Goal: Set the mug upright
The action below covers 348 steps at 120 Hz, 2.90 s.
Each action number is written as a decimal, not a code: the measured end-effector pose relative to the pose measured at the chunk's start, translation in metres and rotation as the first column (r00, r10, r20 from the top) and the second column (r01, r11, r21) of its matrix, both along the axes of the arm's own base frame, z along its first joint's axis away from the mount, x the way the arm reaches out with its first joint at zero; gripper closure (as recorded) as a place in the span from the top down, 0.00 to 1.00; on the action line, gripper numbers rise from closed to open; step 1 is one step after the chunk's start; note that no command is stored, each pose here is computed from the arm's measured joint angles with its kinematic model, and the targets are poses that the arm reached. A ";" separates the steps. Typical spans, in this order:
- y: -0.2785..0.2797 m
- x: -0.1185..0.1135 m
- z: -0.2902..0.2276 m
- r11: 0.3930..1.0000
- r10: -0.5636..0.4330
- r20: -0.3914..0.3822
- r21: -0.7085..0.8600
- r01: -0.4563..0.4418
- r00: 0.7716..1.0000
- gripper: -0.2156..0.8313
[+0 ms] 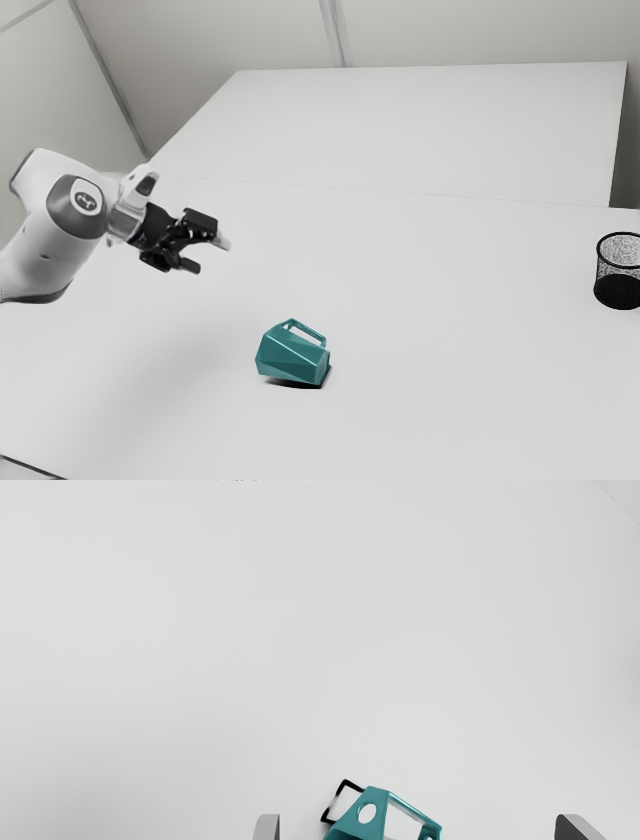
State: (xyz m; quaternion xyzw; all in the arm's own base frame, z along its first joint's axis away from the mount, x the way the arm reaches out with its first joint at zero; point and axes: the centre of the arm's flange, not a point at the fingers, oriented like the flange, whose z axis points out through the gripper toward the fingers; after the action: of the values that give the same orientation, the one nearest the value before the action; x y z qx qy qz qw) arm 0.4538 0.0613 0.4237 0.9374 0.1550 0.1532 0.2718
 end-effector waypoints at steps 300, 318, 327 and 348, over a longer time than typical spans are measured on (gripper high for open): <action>-0.128 0.019 -0.012 0.383 -0.878 -0.045 0.533 0.754 0.477 0.06; -0.101 0.011 -0.016 0.457 -0.785 -0.171 0.491 0.742 0.596 0.05; -0.099 0.013 -0.024 0.504 -0.734 -0.198 0.483 0.716 0.650 0.05; -0.099 0.019 -0.039 0.609 -0.617 -0.222 0.472 0.637 0.755 0.05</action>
State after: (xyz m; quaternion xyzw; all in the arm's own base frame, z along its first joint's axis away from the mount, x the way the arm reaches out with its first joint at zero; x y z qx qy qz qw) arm 0.4724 -0.0376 0.3842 0.9712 -0.2252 0.0669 0.0409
